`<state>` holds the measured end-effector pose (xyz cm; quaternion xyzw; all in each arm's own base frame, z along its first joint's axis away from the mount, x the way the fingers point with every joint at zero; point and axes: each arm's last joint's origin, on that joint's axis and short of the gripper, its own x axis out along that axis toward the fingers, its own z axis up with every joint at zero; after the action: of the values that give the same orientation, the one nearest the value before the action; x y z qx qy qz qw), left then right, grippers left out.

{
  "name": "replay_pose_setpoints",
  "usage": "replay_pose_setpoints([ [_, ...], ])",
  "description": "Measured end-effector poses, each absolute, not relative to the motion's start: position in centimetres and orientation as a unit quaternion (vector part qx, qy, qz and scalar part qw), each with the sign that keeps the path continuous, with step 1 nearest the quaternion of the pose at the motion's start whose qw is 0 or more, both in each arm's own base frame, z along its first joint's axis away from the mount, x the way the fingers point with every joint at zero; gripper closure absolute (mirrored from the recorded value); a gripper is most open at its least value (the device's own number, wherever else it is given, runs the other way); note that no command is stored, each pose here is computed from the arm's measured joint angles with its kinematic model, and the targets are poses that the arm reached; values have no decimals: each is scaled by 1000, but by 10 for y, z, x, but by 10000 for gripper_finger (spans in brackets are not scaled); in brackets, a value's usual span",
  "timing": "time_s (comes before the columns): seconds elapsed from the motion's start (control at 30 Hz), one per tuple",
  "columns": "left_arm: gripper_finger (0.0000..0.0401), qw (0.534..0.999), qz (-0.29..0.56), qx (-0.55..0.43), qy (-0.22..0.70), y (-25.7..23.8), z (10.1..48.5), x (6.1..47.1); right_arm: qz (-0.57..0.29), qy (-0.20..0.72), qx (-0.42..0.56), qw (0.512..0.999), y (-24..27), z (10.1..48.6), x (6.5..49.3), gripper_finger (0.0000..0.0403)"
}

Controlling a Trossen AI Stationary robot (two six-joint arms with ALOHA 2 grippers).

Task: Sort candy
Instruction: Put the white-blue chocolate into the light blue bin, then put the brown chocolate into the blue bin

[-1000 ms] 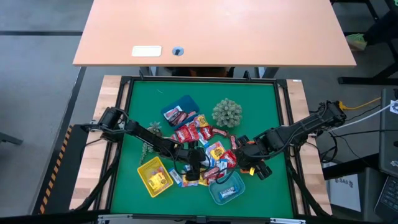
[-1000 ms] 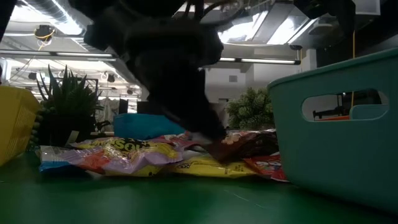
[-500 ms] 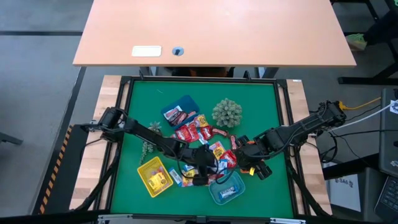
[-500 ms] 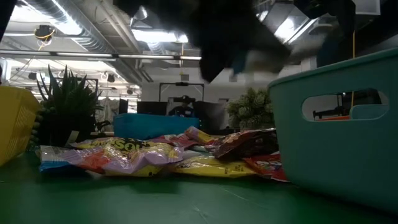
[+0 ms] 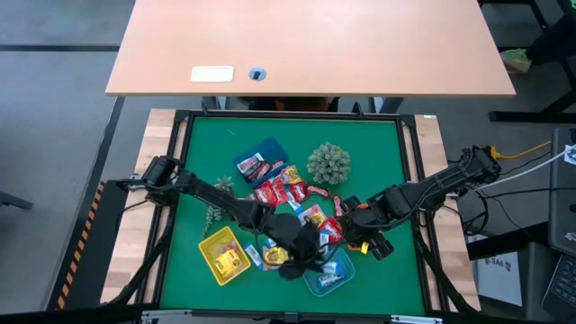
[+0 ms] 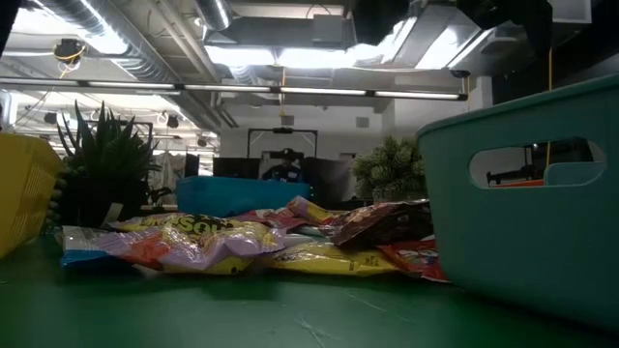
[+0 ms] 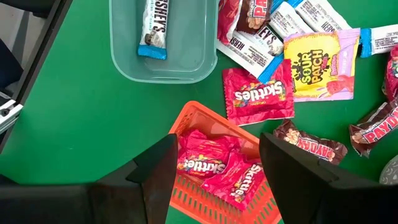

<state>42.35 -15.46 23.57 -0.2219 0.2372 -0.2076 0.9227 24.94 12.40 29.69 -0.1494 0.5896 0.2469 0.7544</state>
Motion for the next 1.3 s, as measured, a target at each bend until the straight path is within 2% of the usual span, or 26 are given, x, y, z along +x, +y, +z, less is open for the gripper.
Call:
replay_pose_setpoints([
  [0.23, 295, 937, -172, -205, 226, -172, 232, 419, 247, 589, -149, 755, 124, 297, 249, 175],
  [0.73, 280, 933, -159, -235, 221, -170, 210, 431, 248, 582, -149, 760, 125, 297, 251, 175],
  [1.07, 213, 934, -145, -234, 229, -167, 208, 431, 248, 582, -149, 760, 125, 297, 251, 175],
  [1.3, 208, 942, -150, -193, 230, -157, 207, 434, 223, 579, -169, 766, 123, 297, 252, 175],
])
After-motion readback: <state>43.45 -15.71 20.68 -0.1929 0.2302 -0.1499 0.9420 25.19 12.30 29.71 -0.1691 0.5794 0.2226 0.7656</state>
